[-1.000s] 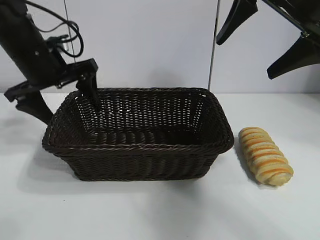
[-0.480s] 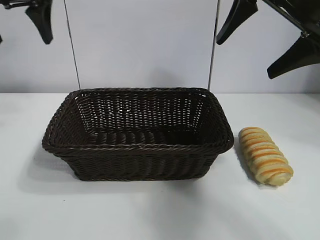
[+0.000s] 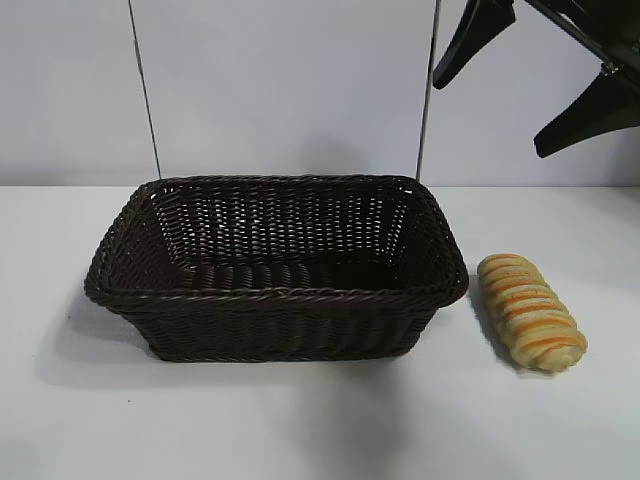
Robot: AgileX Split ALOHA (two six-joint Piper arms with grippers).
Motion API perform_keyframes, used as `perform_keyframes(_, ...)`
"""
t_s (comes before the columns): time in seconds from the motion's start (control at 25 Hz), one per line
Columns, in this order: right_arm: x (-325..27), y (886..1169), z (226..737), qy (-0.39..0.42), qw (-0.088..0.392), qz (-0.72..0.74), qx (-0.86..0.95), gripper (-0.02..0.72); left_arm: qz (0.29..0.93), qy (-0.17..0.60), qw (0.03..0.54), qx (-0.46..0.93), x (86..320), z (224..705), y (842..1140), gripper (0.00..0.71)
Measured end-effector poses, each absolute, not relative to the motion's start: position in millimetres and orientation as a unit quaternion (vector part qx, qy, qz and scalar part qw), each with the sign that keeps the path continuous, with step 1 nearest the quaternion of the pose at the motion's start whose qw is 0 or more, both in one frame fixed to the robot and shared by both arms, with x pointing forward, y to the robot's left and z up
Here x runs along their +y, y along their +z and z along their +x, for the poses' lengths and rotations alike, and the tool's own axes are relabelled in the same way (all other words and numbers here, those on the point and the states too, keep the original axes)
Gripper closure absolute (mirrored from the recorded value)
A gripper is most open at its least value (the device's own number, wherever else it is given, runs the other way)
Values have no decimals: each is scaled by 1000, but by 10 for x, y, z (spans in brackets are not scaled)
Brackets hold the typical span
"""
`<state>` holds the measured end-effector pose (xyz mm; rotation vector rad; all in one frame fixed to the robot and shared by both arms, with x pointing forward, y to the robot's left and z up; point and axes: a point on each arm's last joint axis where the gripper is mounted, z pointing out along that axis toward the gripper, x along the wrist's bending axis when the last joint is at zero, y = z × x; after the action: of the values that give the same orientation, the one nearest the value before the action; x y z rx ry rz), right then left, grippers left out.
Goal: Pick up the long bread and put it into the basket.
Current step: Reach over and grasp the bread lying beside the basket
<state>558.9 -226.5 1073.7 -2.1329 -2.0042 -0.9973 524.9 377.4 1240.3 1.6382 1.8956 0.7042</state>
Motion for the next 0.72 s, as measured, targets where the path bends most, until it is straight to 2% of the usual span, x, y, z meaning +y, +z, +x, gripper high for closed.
perform_keyframes(0.2, -2265, 10737, 5589, -322, 25, -690, -648, 9, 617, 358, 338, 614, 3265, 4255, 13086, 16)
perform_keyframes(0.28, -2265, 10737, 5589, -322, 25, -690, -648, 9, 624, 382, 375, 569, 3066, 3804, 13244, 16)
perform_keyframes(0.36, -2265, 10737, 5589, -322, 25, -690, -648, 9, 630, 395, 396, 538, 2960, 3415, 13252, 16)
perform_keyframes(0.44, -2265, 10737, 5589, -322, 25, -690, -648, 9, 629, 409, 403, 525, 2936, 3075, 13156, 16)
perform_keyframes(0.52, -2265, 10737, 5589, -322, 25, -689, -648, 9, 623, 422, 400, 523, 2945, 2803, 12940, 16)
perform_keyframes(0.72, -2265, 10737, 5589, -322, 24, -688, -649, 9, 616, 412, 393, 544, 2948, 2426, 12135, 16)
